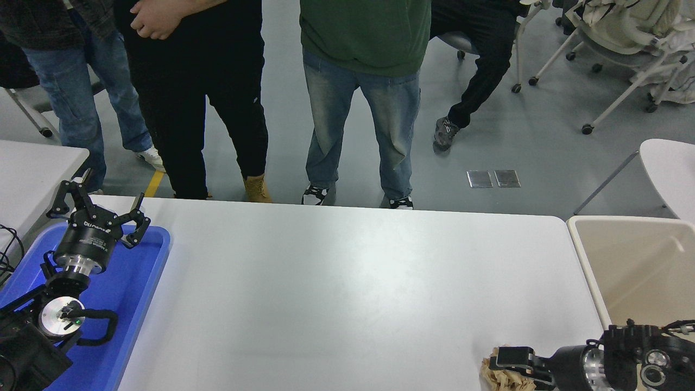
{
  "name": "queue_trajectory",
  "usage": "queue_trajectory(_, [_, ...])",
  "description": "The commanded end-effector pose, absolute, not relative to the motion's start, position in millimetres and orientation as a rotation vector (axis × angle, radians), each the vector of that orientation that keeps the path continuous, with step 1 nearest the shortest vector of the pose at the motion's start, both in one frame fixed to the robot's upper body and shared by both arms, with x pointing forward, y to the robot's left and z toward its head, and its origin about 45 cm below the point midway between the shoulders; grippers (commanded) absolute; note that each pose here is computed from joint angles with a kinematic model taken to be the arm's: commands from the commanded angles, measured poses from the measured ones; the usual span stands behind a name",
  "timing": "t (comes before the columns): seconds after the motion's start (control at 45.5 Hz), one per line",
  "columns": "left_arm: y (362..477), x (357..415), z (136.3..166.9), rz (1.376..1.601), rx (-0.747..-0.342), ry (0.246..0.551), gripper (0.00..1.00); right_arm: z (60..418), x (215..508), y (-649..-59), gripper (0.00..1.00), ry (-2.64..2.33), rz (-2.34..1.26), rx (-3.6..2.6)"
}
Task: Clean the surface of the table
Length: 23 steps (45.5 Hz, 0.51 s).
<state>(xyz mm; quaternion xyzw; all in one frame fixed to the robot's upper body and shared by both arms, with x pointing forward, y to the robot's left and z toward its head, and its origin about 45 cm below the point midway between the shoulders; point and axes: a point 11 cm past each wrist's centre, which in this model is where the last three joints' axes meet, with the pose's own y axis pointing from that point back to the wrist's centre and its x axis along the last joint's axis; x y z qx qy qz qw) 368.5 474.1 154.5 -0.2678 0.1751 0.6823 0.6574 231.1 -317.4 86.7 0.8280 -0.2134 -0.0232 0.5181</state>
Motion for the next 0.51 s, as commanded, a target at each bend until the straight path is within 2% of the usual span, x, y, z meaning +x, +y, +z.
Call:
queue_trajectory(0.0, [474.2, 368.5, 154.6, 1.545, -0.606, 0.396, 1.0, 78, 231, -305, 1.0, -0.49, -0.06, 2.001])
queue_trajectory(0.132, [473.5, 368.6, 154.2, 1.544, -0.606, 0.397, 1.0, 74, 229, -302, 0.97, -0.457, -0.03, 1.993])
queue_trajectory(0.242, [474.2, 368.5, 154.6, 1.545, -0.606, 0.396, 1.0, 70, 229, -301, 0.86, -0.431, 0.008, 1.978])
queue_trajectory(0.484, [474.2, 368.5, 154.6, 1.545, -0.606, 0.396, 1.0, 73, 242, -310, 0.43, -0.432, 0.048, 1.908])
